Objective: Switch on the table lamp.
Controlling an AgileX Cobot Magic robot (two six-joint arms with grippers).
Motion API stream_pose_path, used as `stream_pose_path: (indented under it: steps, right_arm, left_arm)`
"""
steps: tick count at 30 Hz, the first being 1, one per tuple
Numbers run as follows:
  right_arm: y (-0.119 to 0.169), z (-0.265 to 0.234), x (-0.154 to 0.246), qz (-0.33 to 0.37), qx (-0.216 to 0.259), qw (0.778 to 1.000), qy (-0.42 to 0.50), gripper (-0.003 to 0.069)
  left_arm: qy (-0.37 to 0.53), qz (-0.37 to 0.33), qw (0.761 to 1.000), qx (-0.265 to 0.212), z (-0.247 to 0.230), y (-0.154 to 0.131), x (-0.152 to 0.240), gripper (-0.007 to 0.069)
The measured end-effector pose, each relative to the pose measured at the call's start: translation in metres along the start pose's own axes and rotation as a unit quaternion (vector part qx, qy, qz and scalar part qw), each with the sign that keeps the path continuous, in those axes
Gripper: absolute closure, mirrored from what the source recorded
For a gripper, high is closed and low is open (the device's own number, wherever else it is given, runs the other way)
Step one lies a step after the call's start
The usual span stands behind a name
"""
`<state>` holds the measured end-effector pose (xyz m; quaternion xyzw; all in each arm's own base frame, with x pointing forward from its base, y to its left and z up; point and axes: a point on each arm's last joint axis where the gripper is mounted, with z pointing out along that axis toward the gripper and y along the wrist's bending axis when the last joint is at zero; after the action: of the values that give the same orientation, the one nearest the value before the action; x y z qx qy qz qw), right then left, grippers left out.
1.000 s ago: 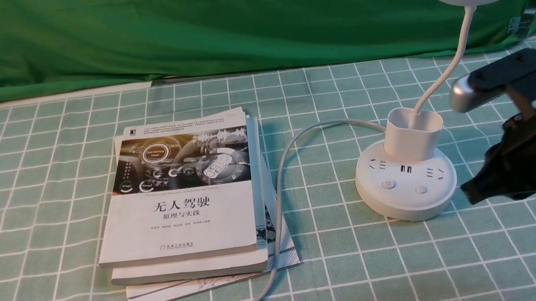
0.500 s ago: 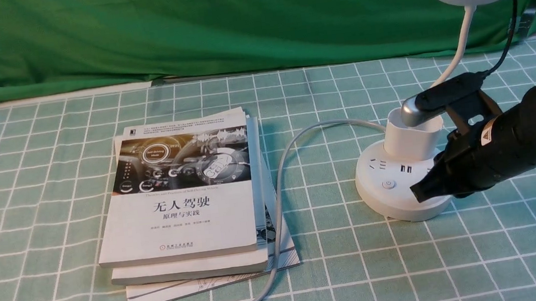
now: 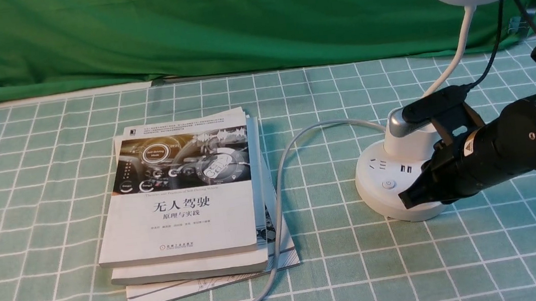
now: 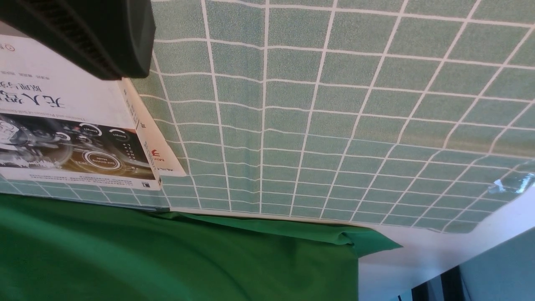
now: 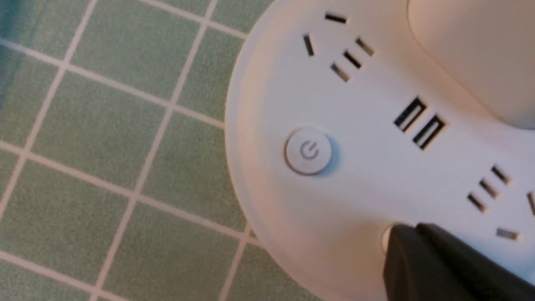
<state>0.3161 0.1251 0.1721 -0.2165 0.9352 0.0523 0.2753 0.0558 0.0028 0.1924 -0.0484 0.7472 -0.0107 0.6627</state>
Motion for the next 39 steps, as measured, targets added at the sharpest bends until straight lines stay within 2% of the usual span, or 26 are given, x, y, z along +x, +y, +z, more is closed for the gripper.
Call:
stream_pose_path:
  steps: [20,26,28,32,36,37,39]
  right_arm:
    - [0.0,0.011,-0.001,0.002,-0.001,1.0,0.013,0.0622]
    - [0.001,-0.006,0.0,0.018,-0.003,1.0,0.015,0.0622]
    - [0.003,-0.032,0.003,0.03,-0.005,1.0,0.001,0.0622]
    - [0.005,-0.092,0.006,0.045,-0.002,0.995,-0.089,0.0622]
    - [0.009,-0.165,0.038,0.046,0.003,0.974,-0.223,0.0622]
    - [0.009,-0.164,0.04,0.046,0.003,0.974,-0.222,0.0622]
    - [0.011,-0.2,0.062,0.045,0.005,0.955,-0.293,0.0622]
  left_arm:
    - [0.0,0.0,1.0,0.0,0.0,0.0,0.0,0.0604]
    - [0.0,0.0,1.0,0.0,0.0,0.0,0.0,0.0604]
    - [0.0,0.0,1.0,0.0,0.0,0.0,0.0,0.0604]
    - [0.0,0.0,1.0,0.0,0.0,0.0,0.0,0.0604]
    - [0.0,0.0,1.0,0.0,0.0,0.0,0.0,0.0604]
    - [0.0,0.0,1.0,0.0,0.0,0.0,0.0,0.0604]
    - [0.0,0.0,1.0,0.0,0.0,0.0,0.0,0.0604]
